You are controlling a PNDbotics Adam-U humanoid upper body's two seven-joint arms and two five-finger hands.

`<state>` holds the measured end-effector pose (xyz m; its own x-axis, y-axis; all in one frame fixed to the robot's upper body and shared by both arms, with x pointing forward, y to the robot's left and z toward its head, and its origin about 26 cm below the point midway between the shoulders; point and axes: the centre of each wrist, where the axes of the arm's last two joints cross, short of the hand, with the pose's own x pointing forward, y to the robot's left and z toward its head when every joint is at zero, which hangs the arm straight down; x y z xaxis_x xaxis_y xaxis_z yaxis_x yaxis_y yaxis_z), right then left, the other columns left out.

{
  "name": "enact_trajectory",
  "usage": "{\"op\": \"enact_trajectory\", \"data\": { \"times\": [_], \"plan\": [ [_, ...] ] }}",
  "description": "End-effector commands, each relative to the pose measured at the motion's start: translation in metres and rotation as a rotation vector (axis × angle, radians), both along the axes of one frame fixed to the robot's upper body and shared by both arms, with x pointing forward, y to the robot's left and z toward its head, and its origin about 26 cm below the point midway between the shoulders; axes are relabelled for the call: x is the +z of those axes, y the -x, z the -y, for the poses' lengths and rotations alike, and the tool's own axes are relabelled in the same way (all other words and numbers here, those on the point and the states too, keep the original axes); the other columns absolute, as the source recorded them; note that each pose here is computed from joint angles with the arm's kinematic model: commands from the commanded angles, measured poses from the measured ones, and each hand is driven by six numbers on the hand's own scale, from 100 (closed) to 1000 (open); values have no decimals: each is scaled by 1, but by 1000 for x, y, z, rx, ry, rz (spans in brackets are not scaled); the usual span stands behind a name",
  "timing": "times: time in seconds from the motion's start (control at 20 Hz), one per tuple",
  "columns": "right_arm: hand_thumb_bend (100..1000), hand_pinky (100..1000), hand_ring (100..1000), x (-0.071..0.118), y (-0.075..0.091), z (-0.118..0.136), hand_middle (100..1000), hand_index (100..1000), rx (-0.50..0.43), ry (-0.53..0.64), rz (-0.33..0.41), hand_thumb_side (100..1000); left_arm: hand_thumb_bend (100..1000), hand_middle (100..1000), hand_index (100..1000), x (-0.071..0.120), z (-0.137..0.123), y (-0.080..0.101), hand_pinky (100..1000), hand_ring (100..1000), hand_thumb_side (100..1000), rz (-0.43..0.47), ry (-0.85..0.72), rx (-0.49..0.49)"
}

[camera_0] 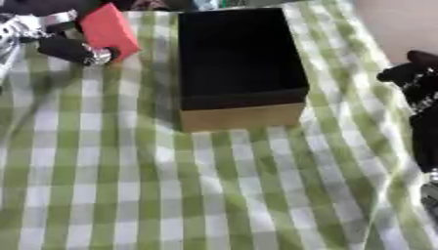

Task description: Pick up objects on the table and place them in the box.

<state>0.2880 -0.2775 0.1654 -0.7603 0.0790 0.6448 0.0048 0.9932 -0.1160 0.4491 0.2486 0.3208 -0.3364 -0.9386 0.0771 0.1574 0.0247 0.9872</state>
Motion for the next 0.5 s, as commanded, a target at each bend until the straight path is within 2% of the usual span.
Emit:
{"op": "enact_trajectory", "data": {
  "times": [0.05, 0.35, 0.4, 0.5],
  "plan": [
    [100, 856, 667, 5, 2, 1, 599, 788, 0, 2, 17, 894, 100, 977, 967, 12, -5, 4, 710, 920, 646, 23, -11, -5],
    [100, 857, 666, 5, 2, 0, 596, 789, 2, 1, 15, 895, 100, 991, 987, 9, -4, 3, 714, 926, 628, 18, -27, -10],
    [100, 857, 666, 5, 2, 0, 596, 789, 1, 0, 13, 895, 100, 941, 948, 9, -3, 3, 708, 898, 627, 20, -23, -11],
    [100, 857, 667, 4, 2, 1, 596, 789, -1, -1, 11, 895, 100, 690, 826, 11, -4, 3, 650, 717, 602, 38, 1, -5]
  ]
}}
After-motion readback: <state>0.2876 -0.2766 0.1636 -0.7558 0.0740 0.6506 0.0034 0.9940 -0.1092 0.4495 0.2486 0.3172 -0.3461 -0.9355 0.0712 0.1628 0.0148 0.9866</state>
